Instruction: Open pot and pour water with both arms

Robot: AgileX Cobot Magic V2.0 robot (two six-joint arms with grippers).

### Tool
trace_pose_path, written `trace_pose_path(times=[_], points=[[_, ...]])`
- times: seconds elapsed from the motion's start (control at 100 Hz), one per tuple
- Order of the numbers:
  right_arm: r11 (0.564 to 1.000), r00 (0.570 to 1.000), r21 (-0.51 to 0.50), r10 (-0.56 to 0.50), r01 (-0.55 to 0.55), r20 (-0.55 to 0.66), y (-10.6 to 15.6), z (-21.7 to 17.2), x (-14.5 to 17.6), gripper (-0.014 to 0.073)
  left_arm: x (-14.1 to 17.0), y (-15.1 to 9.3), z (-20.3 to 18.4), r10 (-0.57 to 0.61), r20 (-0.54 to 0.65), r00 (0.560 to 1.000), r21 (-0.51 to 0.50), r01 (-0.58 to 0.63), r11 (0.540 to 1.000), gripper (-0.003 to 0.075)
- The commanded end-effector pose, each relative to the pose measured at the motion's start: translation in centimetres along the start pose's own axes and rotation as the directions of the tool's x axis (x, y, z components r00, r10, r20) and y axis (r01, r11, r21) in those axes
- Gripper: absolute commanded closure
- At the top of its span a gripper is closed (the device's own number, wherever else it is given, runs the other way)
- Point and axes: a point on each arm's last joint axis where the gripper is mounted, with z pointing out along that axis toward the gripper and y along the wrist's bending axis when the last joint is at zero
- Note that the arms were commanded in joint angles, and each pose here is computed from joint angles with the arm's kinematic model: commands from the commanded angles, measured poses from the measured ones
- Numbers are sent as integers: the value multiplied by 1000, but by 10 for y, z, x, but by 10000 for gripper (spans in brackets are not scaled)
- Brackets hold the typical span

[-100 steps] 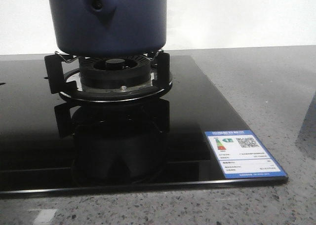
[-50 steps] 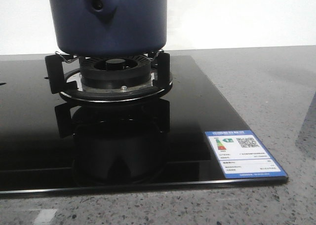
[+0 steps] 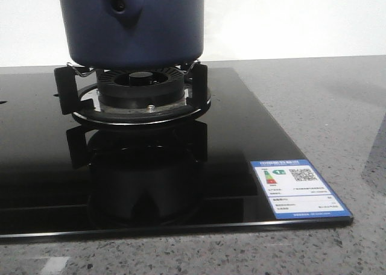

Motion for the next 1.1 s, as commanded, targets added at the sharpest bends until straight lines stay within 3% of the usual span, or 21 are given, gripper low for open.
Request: trace_pose_path(times=[0.0,0.56,0.85,0.98,1.09], points=[[999,999,-41,-9,11,54,4,1,-11,645,-7,0,1,-32,18,999,4,32,999,741],[999,999,-41,-9,11,54,4,1,-11,645,-6,1,1,-24,15,1000,-3,24,1000,741],[999,999,-41,-9,11,54,4,1,-11,645,14,10,2,46,-53,998,-91,-51,995,741],[999,999,-41,-9,11,54,4,1,-11,645,25,14,1,-43,-115,992,-148,25,989,741],[999,999,-41,-9,11,54,4,1,-11,645,41,19,0,-56,-168,984,-194,23,981,741]])
